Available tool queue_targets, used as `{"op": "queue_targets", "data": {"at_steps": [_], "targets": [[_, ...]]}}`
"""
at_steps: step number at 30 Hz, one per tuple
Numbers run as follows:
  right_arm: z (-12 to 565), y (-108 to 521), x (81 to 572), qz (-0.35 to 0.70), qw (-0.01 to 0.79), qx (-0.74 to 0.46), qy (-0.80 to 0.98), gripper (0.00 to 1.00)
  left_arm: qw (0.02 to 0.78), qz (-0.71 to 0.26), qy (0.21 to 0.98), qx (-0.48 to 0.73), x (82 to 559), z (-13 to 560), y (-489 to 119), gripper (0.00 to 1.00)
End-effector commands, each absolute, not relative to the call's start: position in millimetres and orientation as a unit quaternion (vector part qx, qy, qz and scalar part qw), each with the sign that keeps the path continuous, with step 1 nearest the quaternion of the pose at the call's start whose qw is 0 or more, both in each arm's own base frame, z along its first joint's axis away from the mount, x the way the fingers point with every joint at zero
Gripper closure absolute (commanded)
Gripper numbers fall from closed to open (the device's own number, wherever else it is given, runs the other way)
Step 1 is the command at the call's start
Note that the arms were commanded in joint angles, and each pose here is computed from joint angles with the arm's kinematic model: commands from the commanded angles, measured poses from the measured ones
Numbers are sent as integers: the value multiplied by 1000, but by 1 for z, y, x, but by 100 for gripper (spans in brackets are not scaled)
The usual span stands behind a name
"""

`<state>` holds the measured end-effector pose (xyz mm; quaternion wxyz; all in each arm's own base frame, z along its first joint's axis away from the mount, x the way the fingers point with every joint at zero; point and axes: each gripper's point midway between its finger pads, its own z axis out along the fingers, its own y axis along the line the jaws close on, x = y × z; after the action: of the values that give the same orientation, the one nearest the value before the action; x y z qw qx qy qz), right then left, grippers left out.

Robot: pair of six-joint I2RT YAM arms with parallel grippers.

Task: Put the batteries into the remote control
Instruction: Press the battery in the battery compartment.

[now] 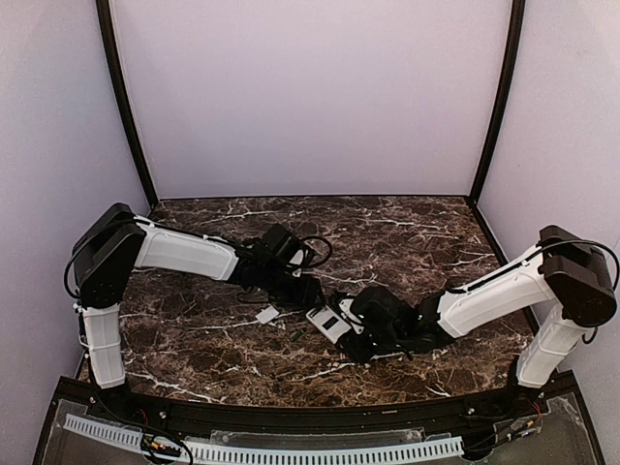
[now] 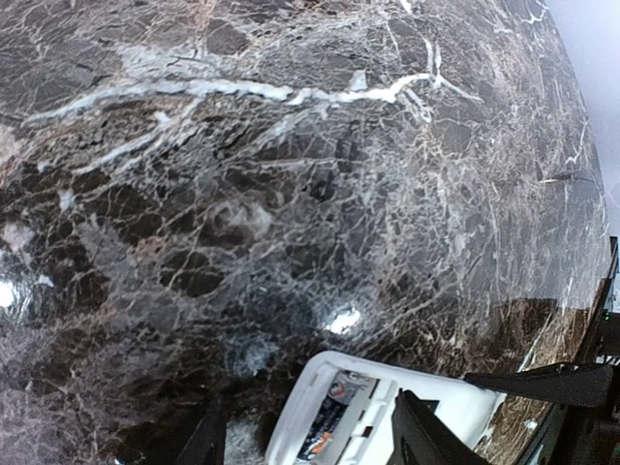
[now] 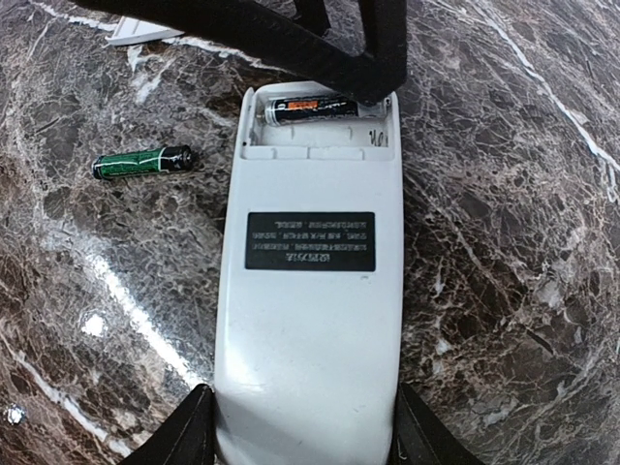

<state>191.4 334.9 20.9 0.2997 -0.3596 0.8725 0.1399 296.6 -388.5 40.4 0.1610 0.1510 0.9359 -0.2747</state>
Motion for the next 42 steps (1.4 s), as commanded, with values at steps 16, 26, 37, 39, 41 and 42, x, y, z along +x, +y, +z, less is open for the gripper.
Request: {"op": "queue_targets", "data": {"at_steps": [16, 26, 37, 39, 41, 42], "targets": [[-19, 288, 180, 35, 249, -370, 894, 100, 126, -261, 949, 127, 290, 35, -386, 52], [-26, 290, 181, 24, 254, -380, 889, 100, 121, -284, 943, 123, 291, 31, -397, 53], [-27, 288, 181, 17, 256, -380, 889, 100, 116, -283, 947, 103, 293, 27, -397, 54], [-26, 288, 181, 15, 257, -380, 889, 100, 111, -277, 950, 92, 293, 25, -395, 56], [-27, 288, 181, 11, 257, -381, 888, 100, 101, -266, 955, 84, 292, 21, -392, 61], [-27, 288, 181, 10, 257, -381, 888, 100, 93, -257, 958, 80, 290, 16, -389, 62]]}}
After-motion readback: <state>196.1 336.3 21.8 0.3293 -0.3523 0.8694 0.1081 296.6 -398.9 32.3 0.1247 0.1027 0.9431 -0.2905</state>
